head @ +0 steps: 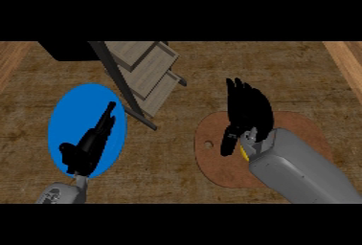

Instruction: Pick the lemon from the cutting board and place it in the tiered basket

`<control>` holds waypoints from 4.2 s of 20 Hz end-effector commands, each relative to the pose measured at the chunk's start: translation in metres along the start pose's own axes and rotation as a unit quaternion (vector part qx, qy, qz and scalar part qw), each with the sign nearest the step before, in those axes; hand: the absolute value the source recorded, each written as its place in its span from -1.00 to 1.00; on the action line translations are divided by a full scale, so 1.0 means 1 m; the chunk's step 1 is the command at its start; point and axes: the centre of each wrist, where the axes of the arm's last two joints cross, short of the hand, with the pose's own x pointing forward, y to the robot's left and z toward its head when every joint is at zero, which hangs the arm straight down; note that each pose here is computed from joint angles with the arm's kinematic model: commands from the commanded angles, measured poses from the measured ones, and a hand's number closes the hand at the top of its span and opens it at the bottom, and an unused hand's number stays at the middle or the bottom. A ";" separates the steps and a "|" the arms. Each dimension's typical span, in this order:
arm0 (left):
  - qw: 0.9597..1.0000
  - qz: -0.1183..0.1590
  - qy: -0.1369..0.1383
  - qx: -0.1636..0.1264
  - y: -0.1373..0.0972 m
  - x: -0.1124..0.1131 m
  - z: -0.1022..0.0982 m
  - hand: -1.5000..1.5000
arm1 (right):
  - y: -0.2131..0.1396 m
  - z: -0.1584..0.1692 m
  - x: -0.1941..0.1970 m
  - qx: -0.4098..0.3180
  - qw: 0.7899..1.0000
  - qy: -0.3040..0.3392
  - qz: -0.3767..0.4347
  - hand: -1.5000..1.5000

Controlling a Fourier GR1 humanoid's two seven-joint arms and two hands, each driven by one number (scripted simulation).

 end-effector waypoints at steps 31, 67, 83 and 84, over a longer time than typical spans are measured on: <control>1.000 0.002 -0.009 -0.017 -0.006 0.009 -0.010 0.00 | 0.079 -0.015 -0.060 0.064 0.978 0.197 0.015 -1.00; 1.000 -0.004 -0.004 -0.009 -0.012 0.001 -0.004 0.00 | -0.057 0.160 -0.066 -0.229 0.932 0.038 -0.279 1.00; 0.999 -0.007 -0.012 -0.032 -0.012 0.004 -0.008 0.00 | -0.191 0.128 0.036 -0.291 0.912 -0.005 -0.288 1.00; 0.999 -0.011 -0.017 -0.039 -0.015 0.005 -0.011 0.00 | -0.198 0.120 0.044 -0.287 0.912 0.003 -0.293 1.00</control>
